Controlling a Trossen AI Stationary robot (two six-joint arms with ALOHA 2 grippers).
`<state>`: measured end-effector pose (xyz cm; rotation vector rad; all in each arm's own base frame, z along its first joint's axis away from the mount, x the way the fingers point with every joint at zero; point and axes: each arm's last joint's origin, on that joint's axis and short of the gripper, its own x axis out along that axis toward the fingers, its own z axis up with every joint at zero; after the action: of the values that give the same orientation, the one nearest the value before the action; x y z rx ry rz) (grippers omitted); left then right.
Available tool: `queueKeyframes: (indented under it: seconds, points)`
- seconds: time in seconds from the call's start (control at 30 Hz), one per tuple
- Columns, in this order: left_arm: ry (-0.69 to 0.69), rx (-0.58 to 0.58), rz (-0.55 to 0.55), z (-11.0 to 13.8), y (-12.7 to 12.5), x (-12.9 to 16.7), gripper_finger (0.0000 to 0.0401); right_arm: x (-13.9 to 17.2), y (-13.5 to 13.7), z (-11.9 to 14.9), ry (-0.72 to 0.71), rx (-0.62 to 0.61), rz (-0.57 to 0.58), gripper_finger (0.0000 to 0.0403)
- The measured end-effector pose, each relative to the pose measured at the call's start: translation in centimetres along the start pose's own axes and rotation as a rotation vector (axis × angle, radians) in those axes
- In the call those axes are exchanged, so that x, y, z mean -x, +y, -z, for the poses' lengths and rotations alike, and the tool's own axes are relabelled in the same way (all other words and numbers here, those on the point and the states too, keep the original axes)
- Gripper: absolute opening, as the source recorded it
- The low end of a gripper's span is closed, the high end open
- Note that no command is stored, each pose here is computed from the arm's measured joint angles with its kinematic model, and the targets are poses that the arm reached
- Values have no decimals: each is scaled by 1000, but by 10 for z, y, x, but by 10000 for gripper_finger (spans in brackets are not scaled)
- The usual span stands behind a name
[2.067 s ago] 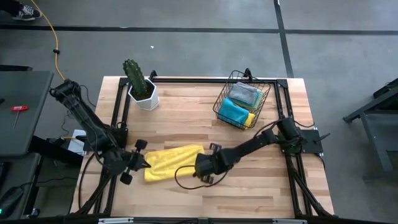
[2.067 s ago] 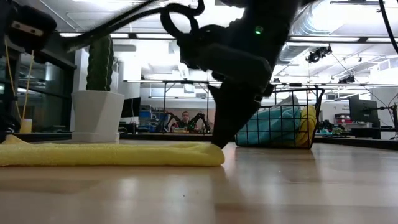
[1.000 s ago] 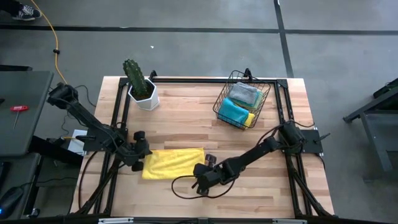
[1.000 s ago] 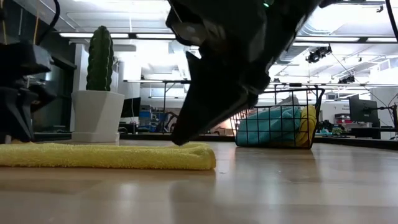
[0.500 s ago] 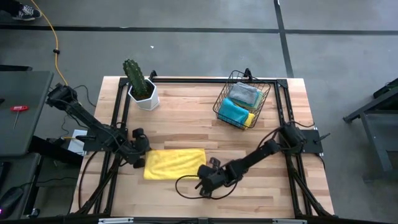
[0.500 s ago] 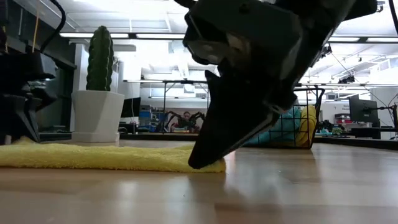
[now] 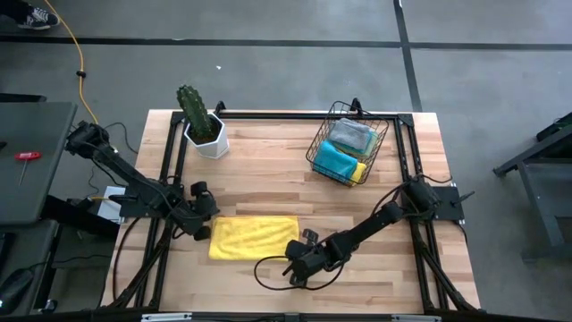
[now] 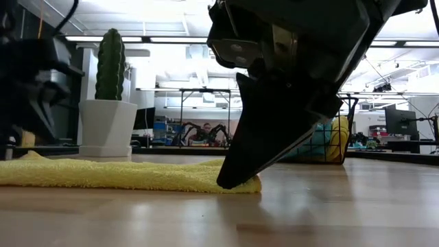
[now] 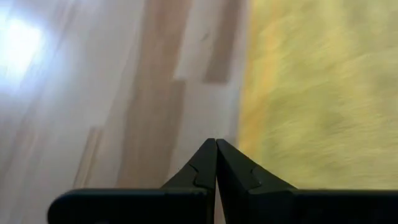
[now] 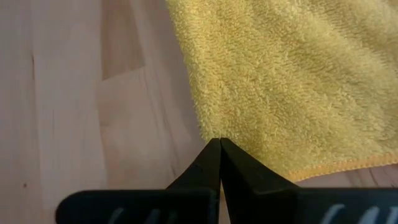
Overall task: Fold microfiber towels
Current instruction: Fold the yellow microfiber towel
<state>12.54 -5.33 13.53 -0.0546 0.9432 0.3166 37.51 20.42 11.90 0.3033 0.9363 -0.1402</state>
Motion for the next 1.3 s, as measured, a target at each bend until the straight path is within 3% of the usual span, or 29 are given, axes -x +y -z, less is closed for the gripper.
queueKeyframes:
  seconds: [0.13,0.3,0.63,0.97,1.3]
  points:
    - [-32,-38,96,-14,-9,9,0,0,0,0,1,-1,0,0]
    - [23,-49,282,-10,-15,0,0,0,0,0,0,-1,0,0]
    - [69,-18,206,9,-9,-20,0,0,0,-1,-2,-6,-1,0]
    - [76,2,117,10,-3,-24,0,2,5,5,12,-21,-17,0]
    - [82,-21,111,3,-4,-21,0,2,6,5,2,11,-9,0]
